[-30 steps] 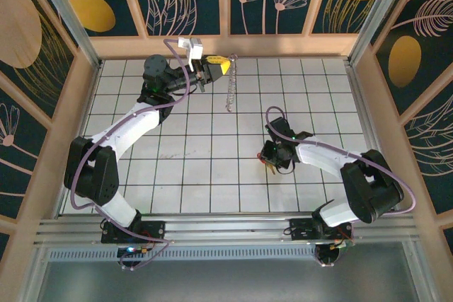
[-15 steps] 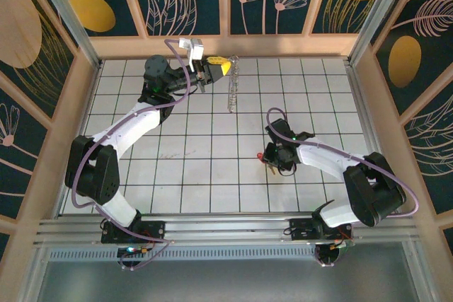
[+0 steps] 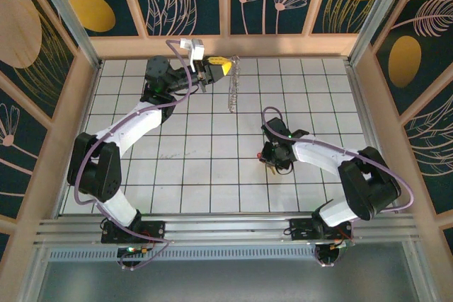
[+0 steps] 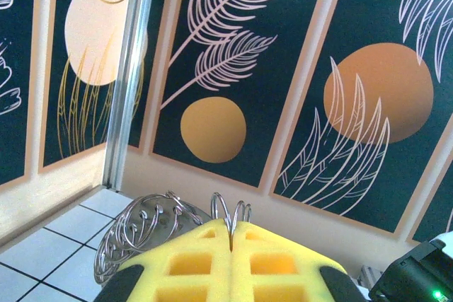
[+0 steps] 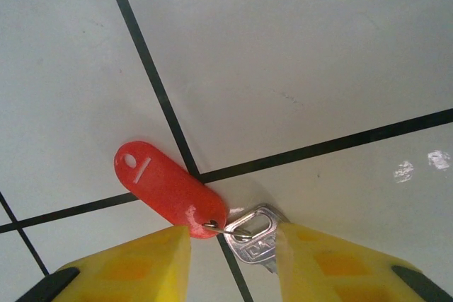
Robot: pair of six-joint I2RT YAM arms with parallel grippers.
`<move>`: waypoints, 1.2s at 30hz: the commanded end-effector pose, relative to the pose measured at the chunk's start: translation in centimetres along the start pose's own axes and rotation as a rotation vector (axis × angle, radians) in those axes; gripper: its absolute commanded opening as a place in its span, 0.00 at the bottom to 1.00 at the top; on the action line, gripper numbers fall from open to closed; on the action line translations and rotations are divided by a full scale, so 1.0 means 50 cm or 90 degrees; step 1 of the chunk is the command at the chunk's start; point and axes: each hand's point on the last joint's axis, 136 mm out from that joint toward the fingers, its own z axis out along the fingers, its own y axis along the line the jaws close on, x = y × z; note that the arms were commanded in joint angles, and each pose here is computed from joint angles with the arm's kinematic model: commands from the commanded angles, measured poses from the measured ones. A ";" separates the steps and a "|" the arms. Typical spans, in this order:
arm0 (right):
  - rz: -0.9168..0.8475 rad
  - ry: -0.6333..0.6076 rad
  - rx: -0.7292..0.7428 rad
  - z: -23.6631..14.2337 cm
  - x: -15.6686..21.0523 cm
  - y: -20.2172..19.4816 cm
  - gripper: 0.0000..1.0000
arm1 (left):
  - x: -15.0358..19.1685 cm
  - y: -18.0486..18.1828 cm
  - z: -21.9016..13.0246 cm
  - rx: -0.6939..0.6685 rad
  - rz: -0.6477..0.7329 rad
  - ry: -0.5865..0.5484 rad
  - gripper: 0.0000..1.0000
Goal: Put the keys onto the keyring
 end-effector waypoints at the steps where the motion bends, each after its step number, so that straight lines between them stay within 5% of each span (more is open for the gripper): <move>1: -0.002 0.002 0.014 -0.001 0.000 0.002 0.36 | -0.015 -0.014 -0.001 0.022 0.024 -0.017 0.00; 36: -0.013 -0.011 0.004 -0.014 -0.005 0.005 0.22 | -0.008 -0.012 0.002 0.034 0.006 -0.021 0.00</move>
